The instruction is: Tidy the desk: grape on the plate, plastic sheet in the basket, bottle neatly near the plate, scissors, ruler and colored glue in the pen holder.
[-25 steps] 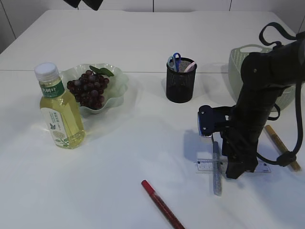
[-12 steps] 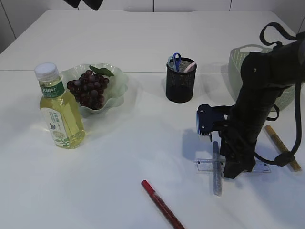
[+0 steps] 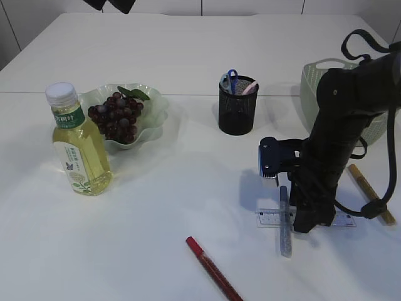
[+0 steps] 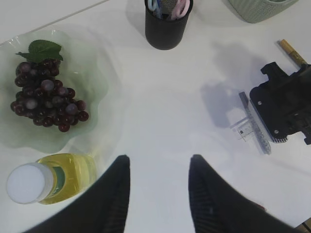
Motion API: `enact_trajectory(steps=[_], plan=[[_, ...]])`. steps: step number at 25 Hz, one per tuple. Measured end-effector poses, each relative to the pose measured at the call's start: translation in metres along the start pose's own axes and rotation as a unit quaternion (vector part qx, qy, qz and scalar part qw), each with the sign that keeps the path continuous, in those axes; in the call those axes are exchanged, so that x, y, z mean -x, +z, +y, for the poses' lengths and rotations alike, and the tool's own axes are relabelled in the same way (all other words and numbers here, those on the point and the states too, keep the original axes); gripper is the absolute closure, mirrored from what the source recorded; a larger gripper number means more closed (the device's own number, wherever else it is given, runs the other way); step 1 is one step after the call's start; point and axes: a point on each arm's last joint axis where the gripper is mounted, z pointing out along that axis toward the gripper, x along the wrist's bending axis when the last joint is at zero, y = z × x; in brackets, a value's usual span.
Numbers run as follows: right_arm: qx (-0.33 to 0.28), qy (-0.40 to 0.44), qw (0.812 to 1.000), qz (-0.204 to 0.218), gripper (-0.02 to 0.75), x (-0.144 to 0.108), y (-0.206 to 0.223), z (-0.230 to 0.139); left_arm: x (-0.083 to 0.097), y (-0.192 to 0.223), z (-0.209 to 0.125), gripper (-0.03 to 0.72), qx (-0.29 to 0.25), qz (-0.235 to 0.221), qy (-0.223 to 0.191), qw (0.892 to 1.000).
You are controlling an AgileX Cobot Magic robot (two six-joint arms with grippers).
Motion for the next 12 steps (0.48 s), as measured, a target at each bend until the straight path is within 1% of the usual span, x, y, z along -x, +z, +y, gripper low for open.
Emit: enact_trajectory(steps=[3, 6, 12], plan=[[0.000, 0.000, 1.000, 0.000, 0.308, 0.0000, 0.0000, 0.0000, 0.0000, 0.0000, 0.0000, 0.389, 0.000, 0.000, 0.000, 1.000], [0.000, 0.000, 1.000, 0.000, 0.337, 0.0000, 0.0000, 0.0000, 0.0000, 0.0000, 0.0000, 0.389, 0.000, 0.000, 0.000, 1.000], [0.000, 0.000, 1.000, 0.000, 0.349, 0.0000, 0.0000, 0.0000, 0.0000, 0.0000, 0.0000, 0.389, 0.000, 0.000, 0.000, 1.000]])
